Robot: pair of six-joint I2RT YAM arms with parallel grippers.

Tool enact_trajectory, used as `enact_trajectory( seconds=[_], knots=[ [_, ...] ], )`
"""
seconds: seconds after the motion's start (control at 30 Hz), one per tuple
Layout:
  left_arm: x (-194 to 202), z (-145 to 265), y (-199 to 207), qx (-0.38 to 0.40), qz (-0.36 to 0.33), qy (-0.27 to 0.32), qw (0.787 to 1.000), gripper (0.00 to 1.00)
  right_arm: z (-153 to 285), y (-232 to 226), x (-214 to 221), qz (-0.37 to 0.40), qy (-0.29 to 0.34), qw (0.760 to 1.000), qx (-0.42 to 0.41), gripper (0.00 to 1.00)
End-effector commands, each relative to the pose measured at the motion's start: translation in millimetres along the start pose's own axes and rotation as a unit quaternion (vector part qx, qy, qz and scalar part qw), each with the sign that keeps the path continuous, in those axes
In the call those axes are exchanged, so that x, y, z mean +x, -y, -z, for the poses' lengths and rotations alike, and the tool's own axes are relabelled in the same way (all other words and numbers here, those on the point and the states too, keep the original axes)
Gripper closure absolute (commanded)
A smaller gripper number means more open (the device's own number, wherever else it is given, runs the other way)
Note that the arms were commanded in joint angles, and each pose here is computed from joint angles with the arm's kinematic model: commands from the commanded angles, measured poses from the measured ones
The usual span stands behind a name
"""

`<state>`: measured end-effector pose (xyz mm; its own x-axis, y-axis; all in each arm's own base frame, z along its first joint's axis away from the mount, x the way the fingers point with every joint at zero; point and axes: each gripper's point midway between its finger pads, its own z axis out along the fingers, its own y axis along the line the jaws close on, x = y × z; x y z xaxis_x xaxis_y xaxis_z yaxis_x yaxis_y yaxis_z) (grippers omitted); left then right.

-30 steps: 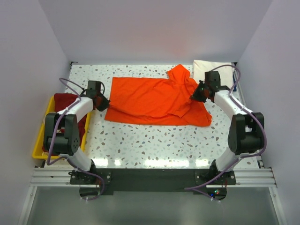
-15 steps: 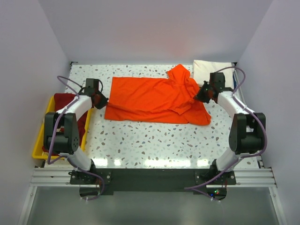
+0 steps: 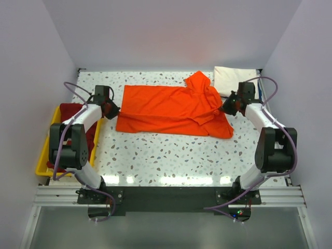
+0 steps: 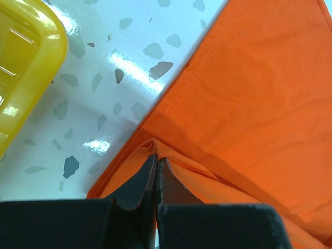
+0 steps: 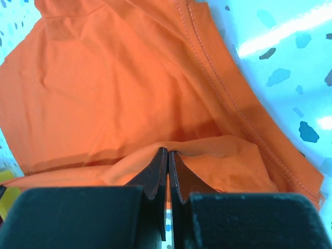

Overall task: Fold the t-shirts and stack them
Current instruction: Fold the tshirt

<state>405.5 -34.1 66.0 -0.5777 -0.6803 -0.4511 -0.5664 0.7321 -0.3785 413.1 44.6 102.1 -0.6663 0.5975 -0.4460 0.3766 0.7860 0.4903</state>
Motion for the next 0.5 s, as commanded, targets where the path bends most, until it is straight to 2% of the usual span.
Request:
enact_trajectory(
  seconds=[0.0,0.47],
  knots=[
    [-19,3,10,0.012,-0.008,0.019,1.0,1.0,18,-14,-22,-0.003,0.042,0.999,-0.03,1.0],
    [-20,-20,19,0.016,-0.014,0.005,1.0,1.0,-2,-20,-31,-0.007,0.023,0.999,-0.041,1.0]
  ],
)
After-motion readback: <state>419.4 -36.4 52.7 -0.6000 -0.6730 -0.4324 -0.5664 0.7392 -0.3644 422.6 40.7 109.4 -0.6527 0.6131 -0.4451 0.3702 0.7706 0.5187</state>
